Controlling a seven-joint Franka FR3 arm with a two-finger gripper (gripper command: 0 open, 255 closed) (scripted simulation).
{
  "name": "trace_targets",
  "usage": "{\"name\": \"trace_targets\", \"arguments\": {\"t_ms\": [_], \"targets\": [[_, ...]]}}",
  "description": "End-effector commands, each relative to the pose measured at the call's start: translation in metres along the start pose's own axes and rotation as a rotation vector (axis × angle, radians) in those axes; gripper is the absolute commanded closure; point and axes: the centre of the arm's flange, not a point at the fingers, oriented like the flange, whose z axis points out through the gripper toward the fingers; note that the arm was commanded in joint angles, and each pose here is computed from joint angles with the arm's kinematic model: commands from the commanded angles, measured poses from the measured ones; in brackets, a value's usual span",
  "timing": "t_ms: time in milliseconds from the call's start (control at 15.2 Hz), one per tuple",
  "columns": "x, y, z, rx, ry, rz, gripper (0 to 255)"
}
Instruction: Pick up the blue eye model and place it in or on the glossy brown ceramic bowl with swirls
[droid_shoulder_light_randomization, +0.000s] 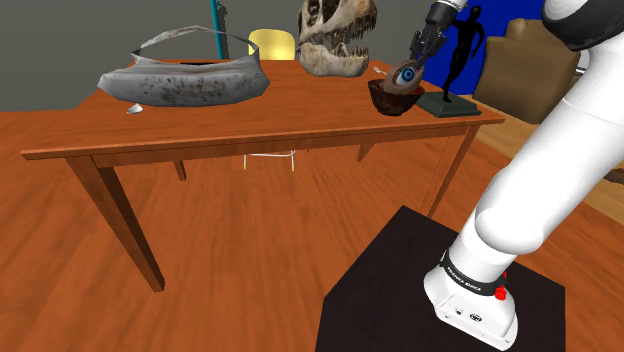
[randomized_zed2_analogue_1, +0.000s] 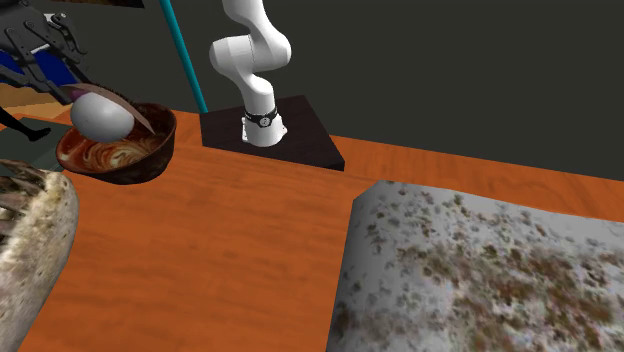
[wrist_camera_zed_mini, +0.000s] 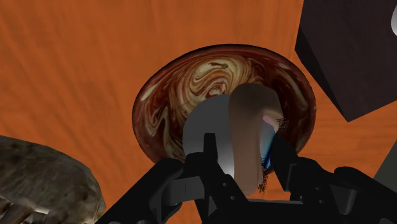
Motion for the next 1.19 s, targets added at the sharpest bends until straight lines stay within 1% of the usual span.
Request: {"name": "trace_targets", "arguments": {"t_ms": [0,330,594,1122], "targets": [[0.0,0.0,0.0,-0.001,0.0,0.0,0],[0.0,0.0,0.0,-0.001,0.0,0.0,0],[0.0,0.0,-0.05,-0.001,0.0,0.0,0],[0.0,0.0,-0.05,-0.001,0.0,0.0,0]]}}
